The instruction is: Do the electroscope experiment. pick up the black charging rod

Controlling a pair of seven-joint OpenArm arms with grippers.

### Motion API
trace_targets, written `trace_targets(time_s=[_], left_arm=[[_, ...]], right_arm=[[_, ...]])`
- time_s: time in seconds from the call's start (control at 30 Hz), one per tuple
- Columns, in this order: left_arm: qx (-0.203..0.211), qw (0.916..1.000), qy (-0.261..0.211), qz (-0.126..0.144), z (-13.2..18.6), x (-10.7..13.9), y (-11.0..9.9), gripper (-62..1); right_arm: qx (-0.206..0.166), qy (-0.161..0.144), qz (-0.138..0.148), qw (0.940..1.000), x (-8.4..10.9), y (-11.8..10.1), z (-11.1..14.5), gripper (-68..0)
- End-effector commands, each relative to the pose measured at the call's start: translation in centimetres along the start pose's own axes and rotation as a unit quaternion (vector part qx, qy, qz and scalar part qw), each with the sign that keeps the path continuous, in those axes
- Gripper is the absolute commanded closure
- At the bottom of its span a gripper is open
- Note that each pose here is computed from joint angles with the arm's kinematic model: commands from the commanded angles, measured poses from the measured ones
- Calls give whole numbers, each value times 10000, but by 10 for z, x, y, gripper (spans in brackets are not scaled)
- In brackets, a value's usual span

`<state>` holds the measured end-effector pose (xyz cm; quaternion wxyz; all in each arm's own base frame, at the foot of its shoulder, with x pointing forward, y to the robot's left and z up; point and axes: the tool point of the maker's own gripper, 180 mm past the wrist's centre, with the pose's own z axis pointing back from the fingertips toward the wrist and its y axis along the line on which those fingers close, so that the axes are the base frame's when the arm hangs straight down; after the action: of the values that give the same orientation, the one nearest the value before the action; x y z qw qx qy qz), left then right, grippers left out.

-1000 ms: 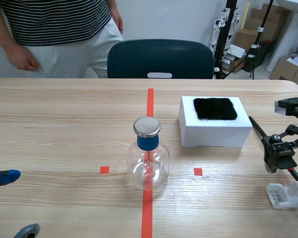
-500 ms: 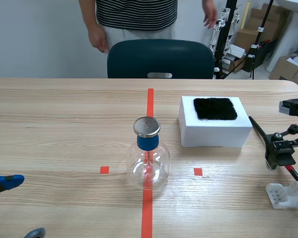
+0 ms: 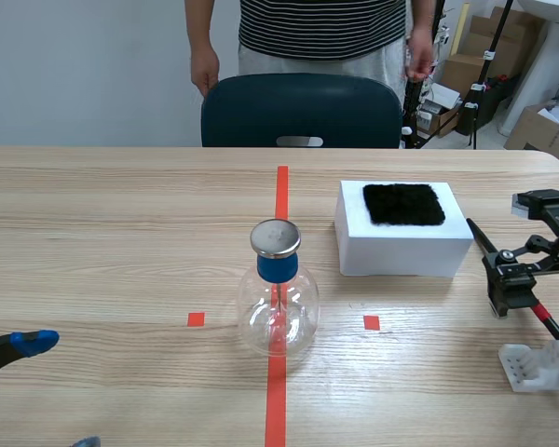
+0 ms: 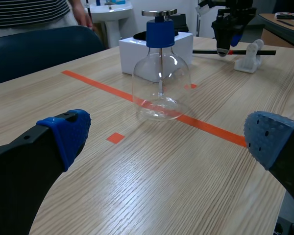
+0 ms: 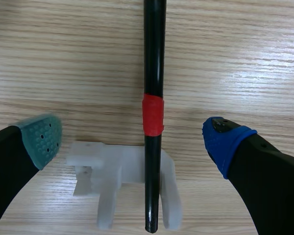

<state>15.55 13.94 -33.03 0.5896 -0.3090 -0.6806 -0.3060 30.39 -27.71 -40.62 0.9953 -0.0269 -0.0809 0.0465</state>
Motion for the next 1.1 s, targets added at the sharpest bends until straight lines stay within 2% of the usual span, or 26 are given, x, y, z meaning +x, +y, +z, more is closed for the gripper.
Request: trace_targets(time_s=[0.0, 0.2, 0.5, 0.7, 1.07], left_arm=[[55, 9995, -288, -64, 1, 13, 5, -623], [53, 9996, -287, -60, 1, 13, 5, -623], [55, 9996, -287, -62, 1, 13, 5, -623], [57, 9995, -289, -63, 1, 13, 5, -623], [57, 9995, -289, -63, 1, 13, 5, -623]], right_arm=[[-66, -196, 25, 9998, 16, -6, 8, -582], [-3, -275, -40, 9996, 17, -5, 4, -582], [88, -170, -113, 9998, 9, -4, -1, -573], [152, -224, -177, 9995, 10, -5, -1, -573], [125, -252, -240, 9993, 8, -12, -1, -573]])
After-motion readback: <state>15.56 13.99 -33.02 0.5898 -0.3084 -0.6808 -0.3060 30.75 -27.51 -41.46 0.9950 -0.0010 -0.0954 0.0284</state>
